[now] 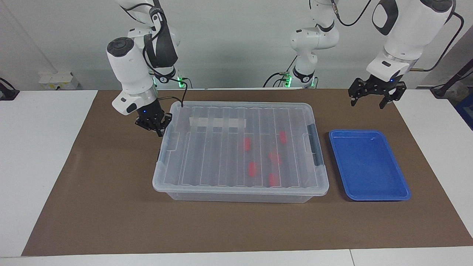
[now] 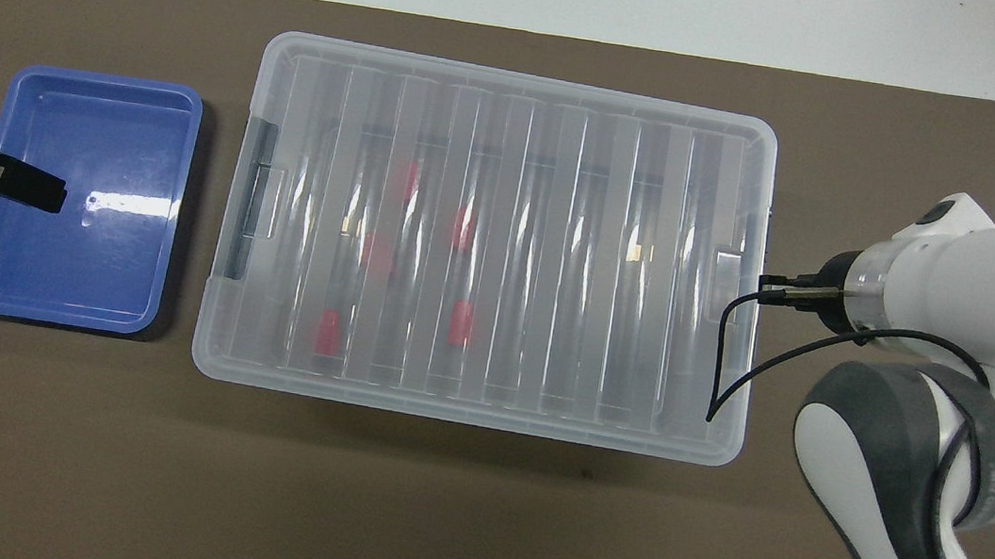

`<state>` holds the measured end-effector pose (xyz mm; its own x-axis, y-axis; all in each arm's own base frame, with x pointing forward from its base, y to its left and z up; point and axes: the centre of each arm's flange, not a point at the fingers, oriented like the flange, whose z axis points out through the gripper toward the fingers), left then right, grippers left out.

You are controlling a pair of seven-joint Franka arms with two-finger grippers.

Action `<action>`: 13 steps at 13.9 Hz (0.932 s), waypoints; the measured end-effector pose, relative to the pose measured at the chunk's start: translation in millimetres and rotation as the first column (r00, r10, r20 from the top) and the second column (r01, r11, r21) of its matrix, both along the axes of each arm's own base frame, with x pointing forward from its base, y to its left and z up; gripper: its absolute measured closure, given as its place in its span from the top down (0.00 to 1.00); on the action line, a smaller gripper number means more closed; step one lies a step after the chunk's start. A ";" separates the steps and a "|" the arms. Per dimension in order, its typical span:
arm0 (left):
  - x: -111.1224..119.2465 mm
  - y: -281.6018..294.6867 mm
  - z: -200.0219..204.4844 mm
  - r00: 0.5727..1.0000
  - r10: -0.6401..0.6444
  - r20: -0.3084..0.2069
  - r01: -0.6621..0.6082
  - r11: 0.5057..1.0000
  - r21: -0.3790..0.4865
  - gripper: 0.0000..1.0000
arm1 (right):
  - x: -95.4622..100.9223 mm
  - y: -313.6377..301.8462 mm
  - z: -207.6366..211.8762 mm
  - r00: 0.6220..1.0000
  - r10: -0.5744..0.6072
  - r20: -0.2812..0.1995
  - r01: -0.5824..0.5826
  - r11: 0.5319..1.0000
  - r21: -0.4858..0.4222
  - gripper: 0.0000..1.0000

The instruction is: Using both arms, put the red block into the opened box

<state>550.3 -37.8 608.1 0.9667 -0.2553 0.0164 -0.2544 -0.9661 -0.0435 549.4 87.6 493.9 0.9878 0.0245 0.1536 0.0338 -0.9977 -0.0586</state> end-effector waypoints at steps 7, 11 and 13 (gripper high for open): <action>0.6 -3.4 -1.6 1.000 -0.006 0.005 0.006 1.000 0.000 1.00 | -6.2 -57.4 56.7 0.973 -0.228 -0.047 0.228 0.974 0.004 0.85; 3.8 -5.2 -3.3 0.999 -0.010 0.032 0.010 1.000 -0.002 1.00 | -4.6 -76.6 107.7 0.967 -0.252 -0.040 0.249 0.966 -0.065 0.99; 6.1 -5.4 -3.5 0.999 -0.011 0.051 0.011 1.000 -0.004 1.00 | -0.6 -78.4 123.7 0.966 -0.255 -0.047 0.251 0.965 -0.072 1.00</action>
